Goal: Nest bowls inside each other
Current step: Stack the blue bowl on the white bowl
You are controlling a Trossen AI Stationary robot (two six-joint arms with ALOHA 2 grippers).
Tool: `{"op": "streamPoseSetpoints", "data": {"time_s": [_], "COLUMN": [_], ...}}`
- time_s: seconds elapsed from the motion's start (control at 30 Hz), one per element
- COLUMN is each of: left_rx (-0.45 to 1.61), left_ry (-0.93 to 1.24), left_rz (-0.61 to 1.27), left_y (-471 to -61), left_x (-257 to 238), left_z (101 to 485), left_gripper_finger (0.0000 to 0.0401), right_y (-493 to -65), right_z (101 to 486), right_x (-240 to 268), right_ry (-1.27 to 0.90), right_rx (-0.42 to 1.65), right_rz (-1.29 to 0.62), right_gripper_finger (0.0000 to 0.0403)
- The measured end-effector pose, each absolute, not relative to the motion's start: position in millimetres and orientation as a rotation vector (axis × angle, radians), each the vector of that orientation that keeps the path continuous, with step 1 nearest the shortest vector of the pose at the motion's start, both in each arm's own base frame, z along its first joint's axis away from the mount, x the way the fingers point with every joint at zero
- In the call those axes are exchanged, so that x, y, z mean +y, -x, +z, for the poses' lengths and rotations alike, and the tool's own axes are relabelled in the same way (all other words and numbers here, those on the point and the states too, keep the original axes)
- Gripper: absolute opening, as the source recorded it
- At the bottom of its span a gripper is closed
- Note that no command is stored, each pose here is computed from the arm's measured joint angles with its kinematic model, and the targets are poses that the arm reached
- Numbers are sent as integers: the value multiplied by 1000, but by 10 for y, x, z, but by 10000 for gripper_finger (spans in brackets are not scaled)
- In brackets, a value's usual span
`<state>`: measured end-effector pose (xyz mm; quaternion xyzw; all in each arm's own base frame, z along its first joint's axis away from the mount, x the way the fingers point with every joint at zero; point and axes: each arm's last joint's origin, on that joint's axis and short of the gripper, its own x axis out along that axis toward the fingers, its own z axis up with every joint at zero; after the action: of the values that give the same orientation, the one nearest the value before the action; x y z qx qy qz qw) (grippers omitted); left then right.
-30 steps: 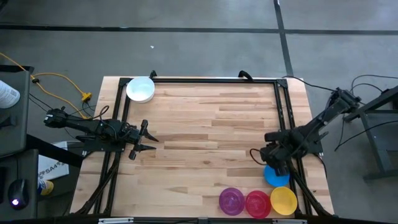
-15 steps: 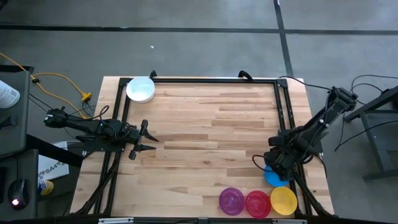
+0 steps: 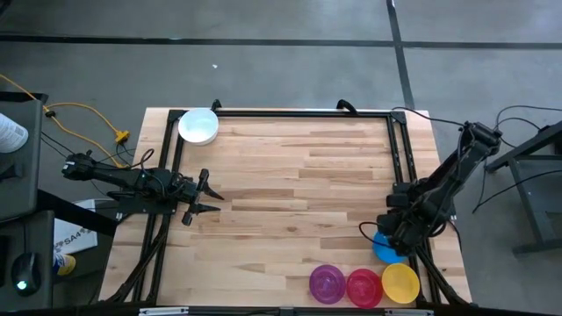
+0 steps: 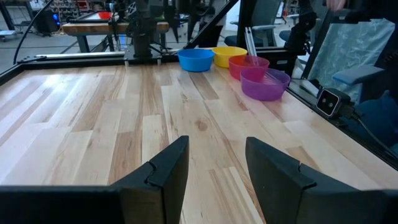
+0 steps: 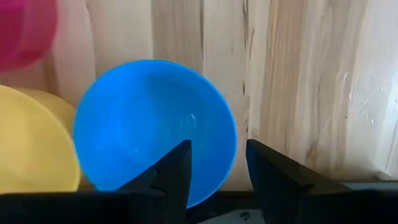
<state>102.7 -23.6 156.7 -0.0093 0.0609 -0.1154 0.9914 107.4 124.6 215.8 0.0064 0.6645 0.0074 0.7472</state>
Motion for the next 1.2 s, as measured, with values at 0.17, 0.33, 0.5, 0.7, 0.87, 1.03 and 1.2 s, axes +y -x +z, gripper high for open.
{"op": "streamPoseSetpoints", "data": {"time_s": [0.17, 0.33, 0.5, 0.7, 0.87, 1.03, 1.2], "left_rx": [122, 122, 122, 122, 122, 122, 122], "left_ry": [18, 18, 19, 19, 19, 18, 19], "left_rz": [-232, -231, -231, -232, -232, -231, -232], "left_y": [-1027, -1027, -1027, -1027, -1027, -1027, -1027], "left_x": [-236, -236, -236, -236, -236, -236, -236], "left_z": [1567, 1568, 1568, 1567, 1567, 1567, 1567], "left_gripper_finger": [159, 159, 159, 159, 159, 159, 159], "right_y": [-1058, -1078, -1140, -1222, -1294, -1360, -1401], "right_z": [2078, 2078, 2035, 1969, 1894, 1825, 1755], "right_x": [1226, 1235, 1232, 1250, 1266, 1290, 1327], "right_ry": [-3, 9, 58, 83, 105, 121, 136], "right_rx": [1465, 1450, 1448, 1463, 1495, 1509, 1522], "right_rz": [8, 34, 28, 34, 41, 50, 51], "right_gripper_finger": [146, 146, 146, 146, 146, 146, 146]}}
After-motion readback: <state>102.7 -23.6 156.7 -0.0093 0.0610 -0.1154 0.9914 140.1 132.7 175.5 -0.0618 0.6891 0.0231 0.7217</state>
